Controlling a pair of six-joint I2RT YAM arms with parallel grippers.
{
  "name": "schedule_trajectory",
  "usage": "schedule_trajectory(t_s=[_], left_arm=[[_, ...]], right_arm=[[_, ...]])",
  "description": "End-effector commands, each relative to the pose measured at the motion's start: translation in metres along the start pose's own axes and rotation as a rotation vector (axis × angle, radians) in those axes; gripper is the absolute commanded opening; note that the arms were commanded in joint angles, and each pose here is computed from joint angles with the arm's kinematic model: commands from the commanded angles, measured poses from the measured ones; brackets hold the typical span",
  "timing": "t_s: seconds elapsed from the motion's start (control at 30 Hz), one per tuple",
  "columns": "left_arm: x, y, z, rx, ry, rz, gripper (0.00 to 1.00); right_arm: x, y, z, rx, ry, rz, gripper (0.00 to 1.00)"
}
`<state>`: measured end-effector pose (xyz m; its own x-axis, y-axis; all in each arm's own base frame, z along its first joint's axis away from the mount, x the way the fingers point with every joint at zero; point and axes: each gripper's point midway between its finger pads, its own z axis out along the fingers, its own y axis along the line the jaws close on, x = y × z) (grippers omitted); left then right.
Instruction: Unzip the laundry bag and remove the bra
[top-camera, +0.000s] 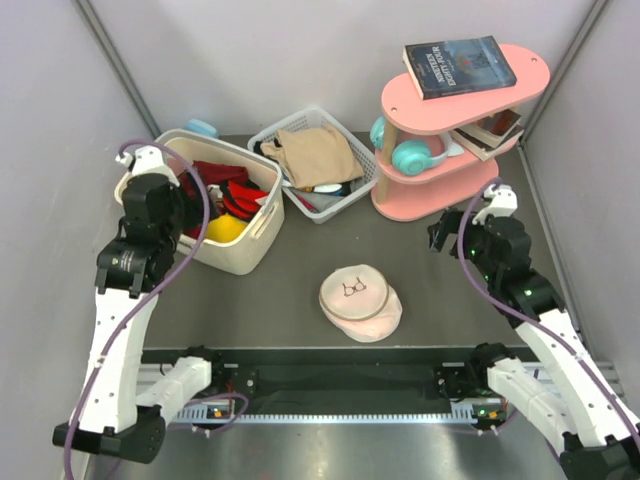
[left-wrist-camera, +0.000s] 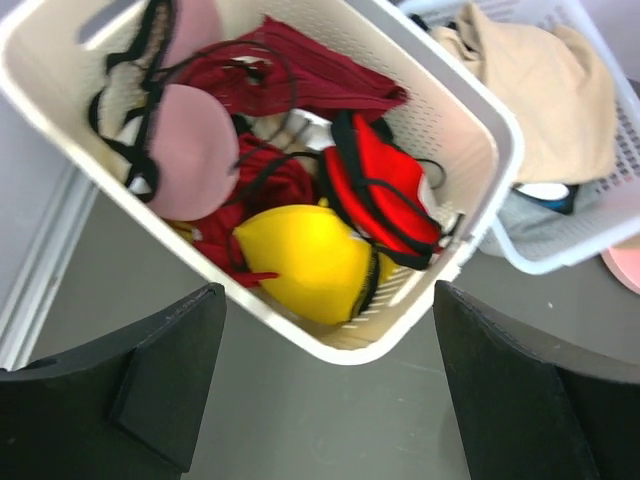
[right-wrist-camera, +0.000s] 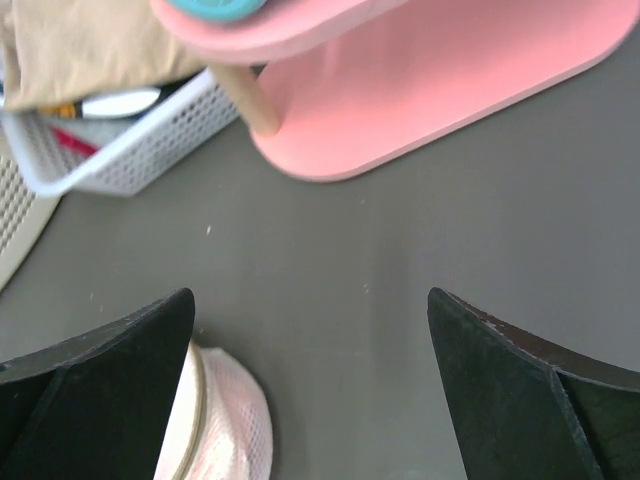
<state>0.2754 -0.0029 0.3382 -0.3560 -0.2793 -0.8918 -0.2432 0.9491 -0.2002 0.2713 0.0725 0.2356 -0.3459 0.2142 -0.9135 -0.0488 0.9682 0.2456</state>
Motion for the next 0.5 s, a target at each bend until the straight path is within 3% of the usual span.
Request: schedule_trajectory(t_s=[0.0, 0.17, 0.3, 0.4, 0.47], left_arm=[[-0.01, -0.041, -0.001, 0.092, -0.06, -0.002, 0.89], [0.013, -0.102, 0.001, 0.151, -0.021, 0.089, 0.89], [0.053, -0.178, -0.018, 0.3, 0.03, 0.123, 0.89], [0.096, -0.222, -0.033, 0.396, 0.109, 0.134, 0.91], [0.137, -0.241, -0.037, 0.466, 0.23, 0.123, 0.91]], right_arm=[[0.013, 0.026, 0.007, -0.151, 0.06, -0.02, 0.99], [0.036, 0.047, 0.011, -0.272, 0.144, -0.022, 0.98], [0.062, 0.058, 0.013, -0.32, 0.232, -0.036, 0.98], [0.077, 0.064, 0.016, -0.34, 0.278, -0.04, 0.98], [0.086, 0.066, 0.018, -0.347, 0.301, -0.032, 0.98]])
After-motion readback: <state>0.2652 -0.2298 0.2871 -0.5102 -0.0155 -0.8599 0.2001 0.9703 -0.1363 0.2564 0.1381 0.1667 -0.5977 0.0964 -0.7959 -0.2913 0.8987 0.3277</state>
